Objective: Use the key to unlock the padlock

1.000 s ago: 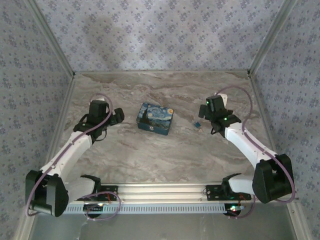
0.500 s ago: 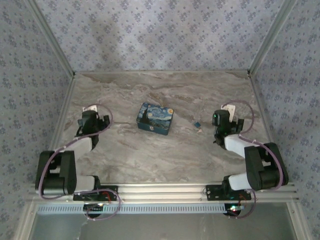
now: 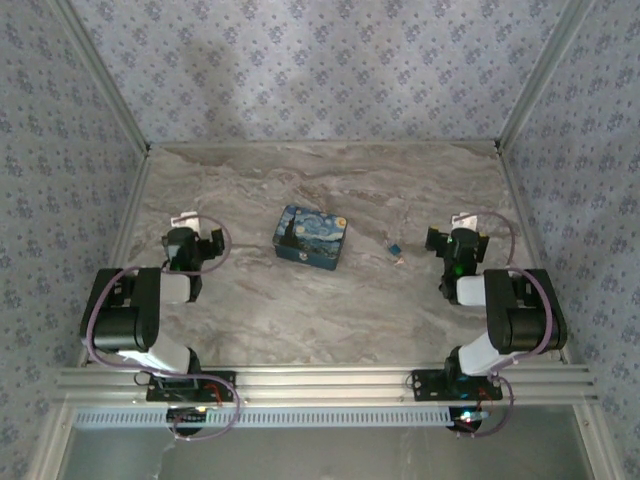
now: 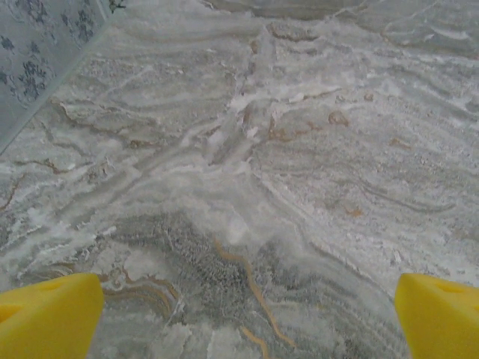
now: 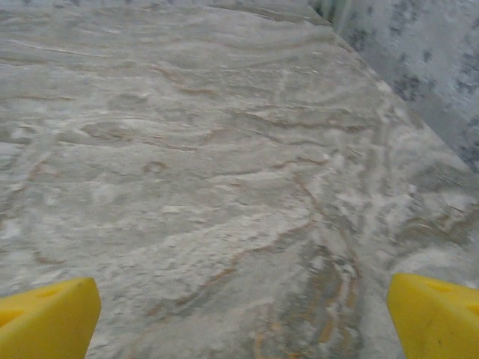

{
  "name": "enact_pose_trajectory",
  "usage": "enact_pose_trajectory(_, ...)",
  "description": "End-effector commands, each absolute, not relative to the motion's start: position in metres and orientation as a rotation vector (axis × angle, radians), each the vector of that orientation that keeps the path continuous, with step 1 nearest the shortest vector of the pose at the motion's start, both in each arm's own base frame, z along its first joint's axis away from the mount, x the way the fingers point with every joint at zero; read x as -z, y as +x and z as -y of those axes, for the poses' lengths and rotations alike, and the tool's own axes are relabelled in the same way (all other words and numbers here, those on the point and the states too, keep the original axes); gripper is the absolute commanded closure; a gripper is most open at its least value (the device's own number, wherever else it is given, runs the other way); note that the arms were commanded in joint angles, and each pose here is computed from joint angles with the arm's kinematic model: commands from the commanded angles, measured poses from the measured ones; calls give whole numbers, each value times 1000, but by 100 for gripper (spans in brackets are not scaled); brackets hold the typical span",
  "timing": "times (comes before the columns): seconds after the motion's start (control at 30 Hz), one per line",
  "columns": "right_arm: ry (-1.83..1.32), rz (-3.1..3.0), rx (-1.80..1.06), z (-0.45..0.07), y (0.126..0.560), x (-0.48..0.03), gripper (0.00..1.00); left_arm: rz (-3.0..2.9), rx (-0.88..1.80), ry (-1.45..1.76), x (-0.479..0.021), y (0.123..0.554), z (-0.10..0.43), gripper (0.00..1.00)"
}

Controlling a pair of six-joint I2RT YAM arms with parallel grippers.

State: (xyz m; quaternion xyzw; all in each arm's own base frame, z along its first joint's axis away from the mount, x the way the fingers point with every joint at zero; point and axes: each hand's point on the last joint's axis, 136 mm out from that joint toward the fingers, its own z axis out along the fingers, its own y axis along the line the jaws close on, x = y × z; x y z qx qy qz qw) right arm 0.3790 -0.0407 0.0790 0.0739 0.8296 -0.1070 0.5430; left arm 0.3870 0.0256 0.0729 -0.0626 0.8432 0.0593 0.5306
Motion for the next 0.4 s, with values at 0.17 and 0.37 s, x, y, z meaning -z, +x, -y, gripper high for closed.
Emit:
enact_pose_trajectory(0.17, 112, -1960, 157, 30, 389, -85, 0, -1940, -130, -124, -91, 395, -22, 0)
enact_pose_trajectory(0.37, 109, -1947, 173, 30, 388, -87, 0, -1947, -115, -120, -90, 396, -22, 0)
